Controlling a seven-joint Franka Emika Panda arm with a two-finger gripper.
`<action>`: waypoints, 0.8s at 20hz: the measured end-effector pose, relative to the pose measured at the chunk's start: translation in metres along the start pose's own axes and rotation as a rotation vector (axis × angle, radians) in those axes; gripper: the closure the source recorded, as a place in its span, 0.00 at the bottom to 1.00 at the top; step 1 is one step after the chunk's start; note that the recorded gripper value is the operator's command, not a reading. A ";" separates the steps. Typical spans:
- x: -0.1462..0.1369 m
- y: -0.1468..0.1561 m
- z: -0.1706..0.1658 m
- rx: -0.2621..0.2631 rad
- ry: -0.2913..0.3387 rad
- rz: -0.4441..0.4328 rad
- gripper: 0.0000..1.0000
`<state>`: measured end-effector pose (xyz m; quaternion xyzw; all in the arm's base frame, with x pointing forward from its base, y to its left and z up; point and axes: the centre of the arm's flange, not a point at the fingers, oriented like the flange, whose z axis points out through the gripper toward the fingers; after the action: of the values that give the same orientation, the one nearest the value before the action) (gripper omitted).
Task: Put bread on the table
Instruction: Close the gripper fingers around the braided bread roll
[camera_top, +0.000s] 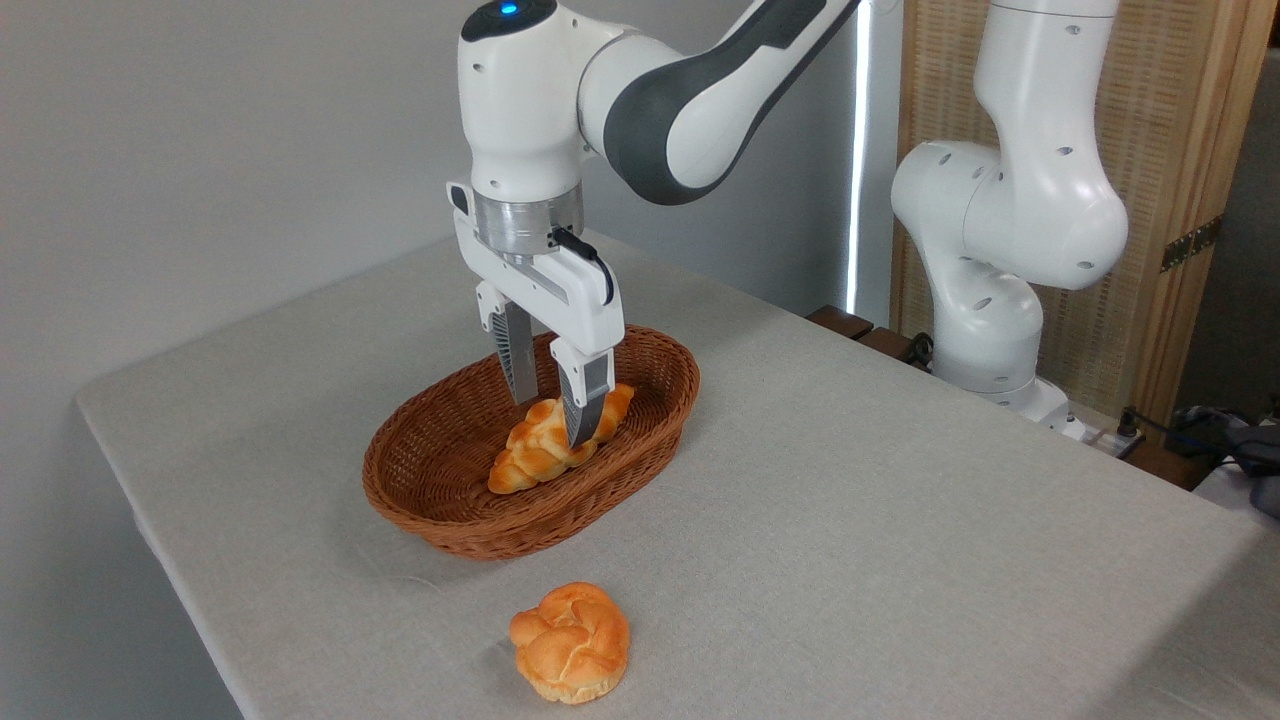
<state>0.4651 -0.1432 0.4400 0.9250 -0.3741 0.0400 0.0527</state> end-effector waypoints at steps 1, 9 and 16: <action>0.000 0.002 0.002 -0.002 -0.004 0.003 0.00; -0.001 0.005 0.014 -0.014 -0.025 0.007 0.04; -0.001 0.008 0.018 -0.018 -0.034 0.013 0.31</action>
<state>0.4595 -0.1501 0.4222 0.9227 -0.3810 0.0211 0.0545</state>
